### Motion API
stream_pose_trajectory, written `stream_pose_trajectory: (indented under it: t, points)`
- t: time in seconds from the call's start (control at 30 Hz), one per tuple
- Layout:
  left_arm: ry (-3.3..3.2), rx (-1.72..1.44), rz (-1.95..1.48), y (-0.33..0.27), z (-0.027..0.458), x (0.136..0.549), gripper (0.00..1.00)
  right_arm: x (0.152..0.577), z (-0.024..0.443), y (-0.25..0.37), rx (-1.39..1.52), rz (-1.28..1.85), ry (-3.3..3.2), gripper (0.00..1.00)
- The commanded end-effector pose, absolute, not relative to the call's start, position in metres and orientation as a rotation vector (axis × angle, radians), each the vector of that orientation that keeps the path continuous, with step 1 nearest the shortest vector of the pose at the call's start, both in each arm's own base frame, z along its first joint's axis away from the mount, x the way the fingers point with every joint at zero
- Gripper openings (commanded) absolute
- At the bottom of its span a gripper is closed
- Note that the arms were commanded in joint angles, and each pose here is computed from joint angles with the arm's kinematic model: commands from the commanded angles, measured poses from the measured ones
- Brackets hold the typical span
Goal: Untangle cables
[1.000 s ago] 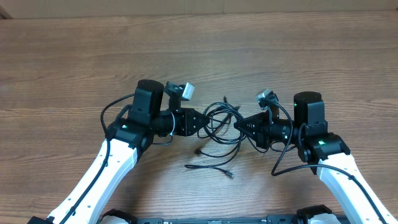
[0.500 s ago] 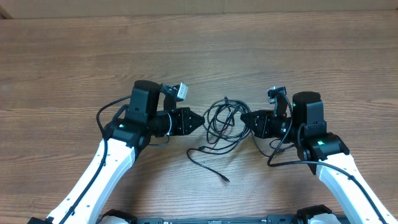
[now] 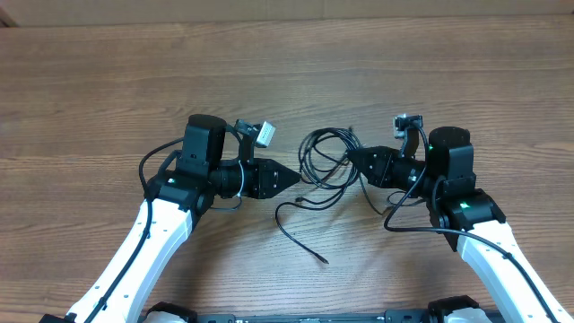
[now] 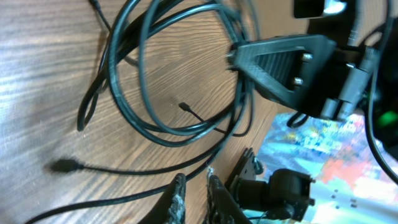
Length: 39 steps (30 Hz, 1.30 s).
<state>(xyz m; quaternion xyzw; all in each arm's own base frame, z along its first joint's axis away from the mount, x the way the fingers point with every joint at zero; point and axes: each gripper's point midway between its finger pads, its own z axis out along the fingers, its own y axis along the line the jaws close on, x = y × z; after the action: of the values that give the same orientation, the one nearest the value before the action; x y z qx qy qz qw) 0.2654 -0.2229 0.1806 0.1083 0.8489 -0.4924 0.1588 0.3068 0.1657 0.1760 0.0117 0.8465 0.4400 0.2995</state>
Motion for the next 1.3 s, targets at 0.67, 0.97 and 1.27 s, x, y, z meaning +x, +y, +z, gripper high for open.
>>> stream_pose_trajectory:
  t: [0.67, 0.97, 1.27]
  points:
    - [2.523, -0.021, -1.441, -0.247, 0.184, 0.268, 0.32, 0.281, 0.228, 0.197, -0.143, 1.559, 2.114, 0.04]
    - [2.399, 0.191, -1.422, -0.259, 0.198, 0.271, 0.04, 0.279, 0.223, 0.197, -0.232, 1.503, 2.100, 0.36]
    - [2.508, 0.309, -1.282, -0.246, 0.168, 0.254, 0.04, 0.276, 0.190, 0.187, -0.580, 1.160, 2.056, 0.86]
